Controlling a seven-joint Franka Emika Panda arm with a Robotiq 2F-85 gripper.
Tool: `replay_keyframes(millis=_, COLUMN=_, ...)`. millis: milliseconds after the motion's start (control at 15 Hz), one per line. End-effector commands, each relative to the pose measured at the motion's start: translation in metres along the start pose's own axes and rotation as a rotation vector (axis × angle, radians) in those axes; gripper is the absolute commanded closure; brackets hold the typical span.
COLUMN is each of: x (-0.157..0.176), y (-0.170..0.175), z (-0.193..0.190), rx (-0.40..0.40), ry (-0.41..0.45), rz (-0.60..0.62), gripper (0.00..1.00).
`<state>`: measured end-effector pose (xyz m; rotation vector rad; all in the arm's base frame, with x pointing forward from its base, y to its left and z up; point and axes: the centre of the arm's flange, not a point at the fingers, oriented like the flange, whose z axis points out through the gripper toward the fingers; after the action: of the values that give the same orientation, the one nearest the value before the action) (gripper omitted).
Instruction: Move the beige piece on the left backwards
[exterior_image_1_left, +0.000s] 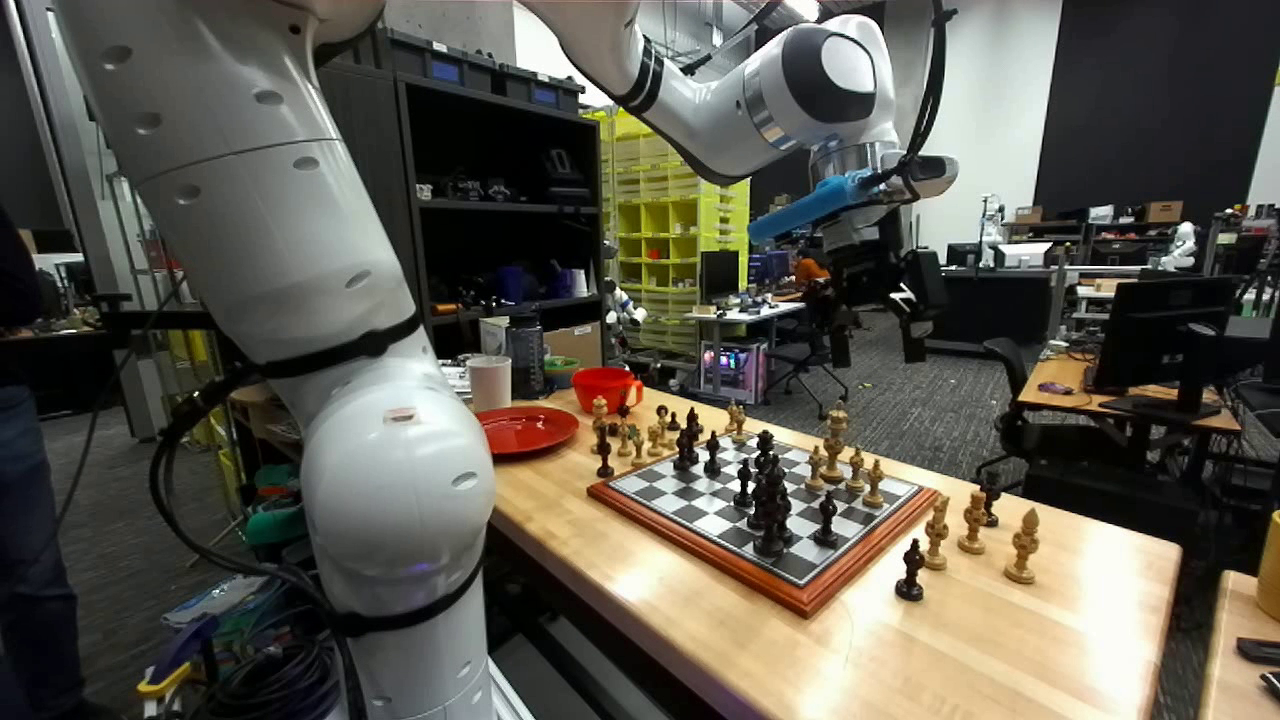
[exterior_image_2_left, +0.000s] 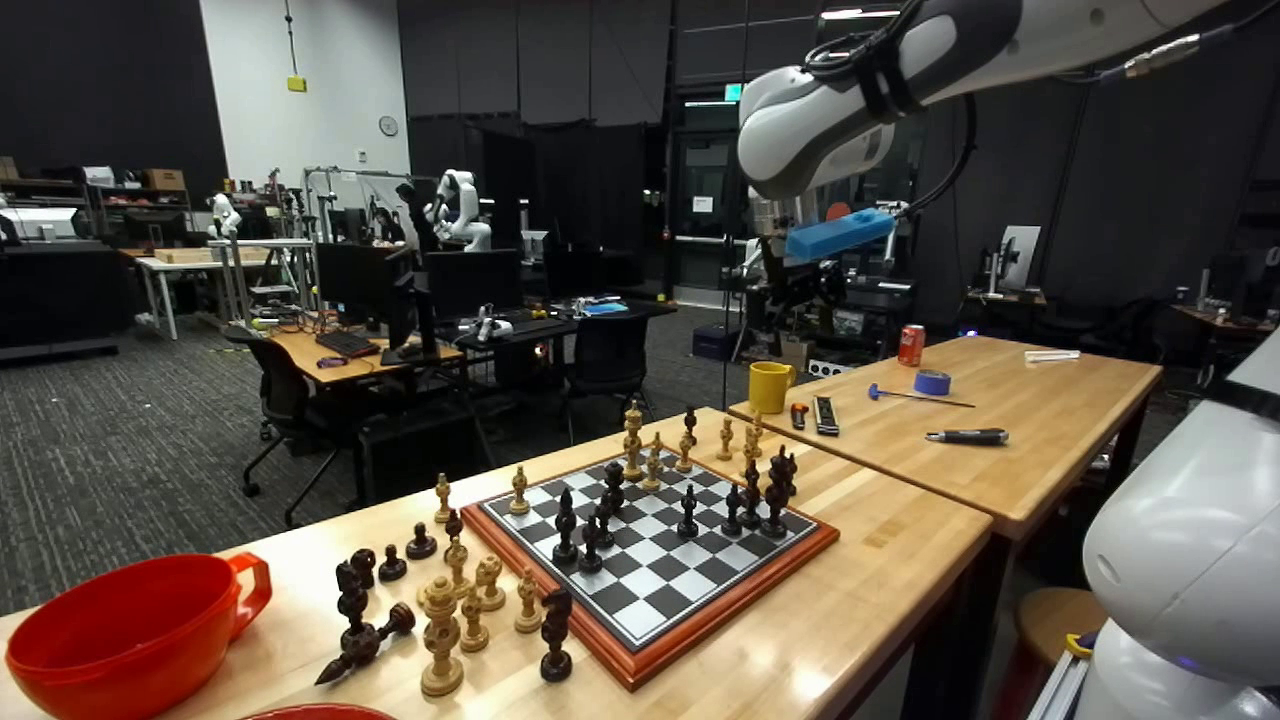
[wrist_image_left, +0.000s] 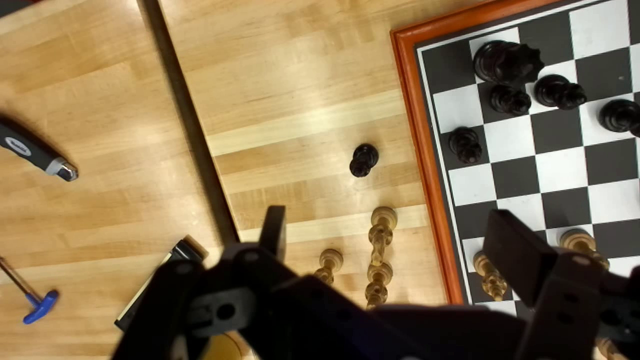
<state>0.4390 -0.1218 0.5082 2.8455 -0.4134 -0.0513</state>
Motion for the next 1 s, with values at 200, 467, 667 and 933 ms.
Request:
replay_keyframes(millis=200, x=0.005, y=-0.024, z=-0.016, rx=0.010, ry=0.033, rz=-0.036, gripper=0.00)
replay_keyframes(millis=467, x=0.008, y=-0.057, z=-0.040, rx=0.041, ry=0.079, rz=-0.091, gripper=0.00)
replay_keyframes(millis=667, x=0.007, y=-0.084, z=-0.050, rx=0.057, ry=0.101, rz=-0.133, gripper=0.00)
replay_keyframes(millis=933, x=0.011, y=-0.115, z=-0.053, rx=0.081, ry=0.149, rz=-0.170, gripper=0.00)
